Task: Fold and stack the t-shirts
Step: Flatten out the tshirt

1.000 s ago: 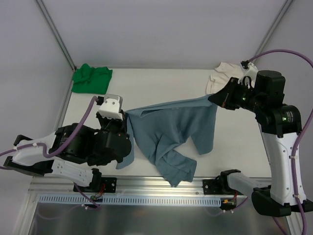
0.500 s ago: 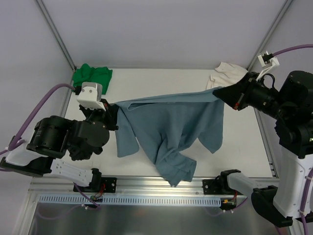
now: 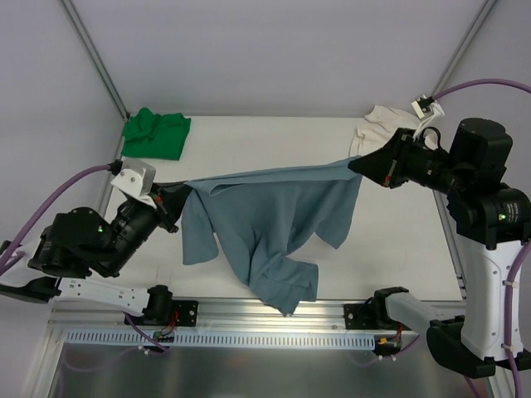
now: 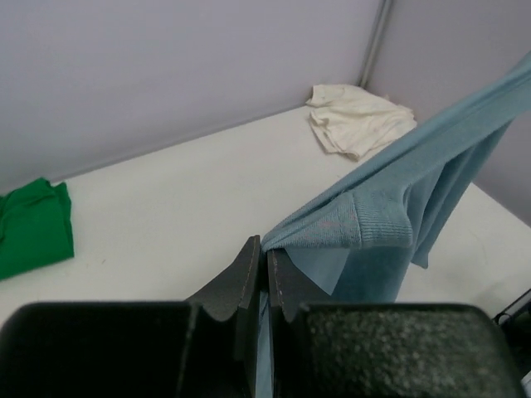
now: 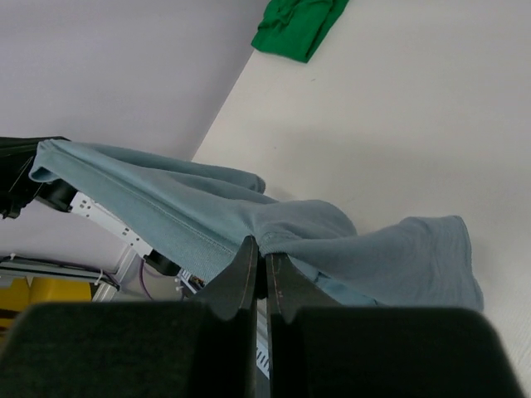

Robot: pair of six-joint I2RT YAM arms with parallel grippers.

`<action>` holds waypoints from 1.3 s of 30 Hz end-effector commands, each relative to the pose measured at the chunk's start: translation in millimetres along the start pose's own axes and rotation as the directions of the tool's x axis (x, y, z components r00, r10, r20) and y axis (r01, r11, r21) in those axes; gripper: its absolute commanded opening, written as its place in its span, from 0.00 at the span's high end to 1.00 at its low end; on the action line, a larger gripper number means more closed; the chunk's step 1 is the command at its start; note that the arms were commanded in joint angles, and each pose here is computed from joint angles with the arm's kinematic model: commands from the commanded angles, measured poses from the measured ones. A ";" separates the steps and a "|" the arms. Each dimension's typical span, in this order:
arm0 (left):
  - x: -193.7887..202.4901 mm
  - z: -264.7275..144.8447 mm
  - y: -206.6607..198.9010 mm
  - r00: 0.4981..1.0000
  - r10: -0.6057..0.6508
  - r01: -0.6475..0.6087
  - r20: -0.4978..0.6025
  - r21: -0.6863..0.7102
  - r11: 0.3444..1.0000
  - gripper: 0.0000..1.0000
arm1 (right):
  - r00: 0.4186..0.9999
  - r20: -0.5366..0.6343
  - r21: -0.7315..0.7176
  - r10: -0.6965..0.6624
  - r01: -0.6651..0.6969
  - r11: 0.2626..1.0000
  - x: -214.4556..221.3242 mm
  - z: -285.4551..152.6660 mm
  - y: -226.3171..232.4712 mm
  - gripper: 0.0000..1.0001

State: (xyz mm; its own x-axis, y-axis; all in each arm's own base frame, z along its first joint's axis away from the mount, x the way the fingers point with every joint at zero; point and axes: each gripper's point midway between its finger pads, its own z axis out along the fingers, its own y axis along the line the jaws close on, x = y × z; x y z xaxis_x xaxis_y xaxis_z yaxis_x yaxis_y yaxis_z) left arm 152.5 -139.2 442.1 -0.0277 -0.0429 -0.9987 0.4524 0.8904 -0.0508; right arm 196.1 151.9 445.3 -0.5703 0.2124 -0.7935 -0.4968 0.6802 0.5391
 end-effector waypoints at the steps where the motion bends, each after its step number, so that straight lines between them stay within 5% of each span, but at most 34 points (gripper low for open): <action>1: -44.3 -17.4 66.3 0.987 -0.071 0.090 0.142 -0.137 0.986 1.00 | 0.988 0.130 0.146 -0.082 0.063 0.987 -29.0 -5.3 -25.1 0.99; 5: -44.1 -7.1 44.8 0.993 0.074 -0.060 0.095 -0.138 0.989 1.00 | 0.988 0.141 0.136 -0.069 0.050 0.989 -31.5 -0.5 -26.1 0.99; 10: -51.7 5.2 10.0 0.992 0.030 -0.024 0.124 -0.052 0.998 1.00 | 0.990 0.138 0.117 -0.032 0.016 0.993 -28.7 6.5 -28.1 0.99; 18: 5.5 65.7 -72.4 0.995 0.092 -0.088 -0.048 0.065 0.994 1.00 | 0.991 0.127 0.127 -0.038 0.021 0.992 -24.3 6.8 -31.6 1.00; 22: 12.0 101.8 -62.3 0.996 0.009 -0.004 -0.084 0.063 0.998 1.00 | 0.993 0.110 0.146 -0.048 0.032 0.989 -19.5 4.8 -35.1 0.99; 30: 11.8 178.4 25.4 0.985 -0.063 0.065 -0.162 0.007 0.998 1.00 | 0.994 0.087 0.232 -0.071 0.049 0.972 -16.8 7.9 -56.1 1.00; 39: 15.3 303.6 34.9 0.970 -0.067 0.091 -0.233 0.090 0.992 1.00 | 0.987 0.143 0.569 -0.078 -0.017 0.822 -29.6 -10.3 -126.4 0.99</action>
State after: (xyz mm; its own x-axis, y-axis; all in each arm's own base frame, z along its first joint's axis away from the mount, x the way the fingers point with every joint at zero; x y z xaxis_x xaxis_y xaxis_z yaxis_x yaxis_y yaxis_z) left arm 405.5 -249.7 419.0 -0.2801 0.0166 -0.9598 0.5386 0.8304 -0.1428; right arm 261.7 101.8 409.8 -0.4977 0.2581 -0.8280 -0.2345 0.8791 0.4150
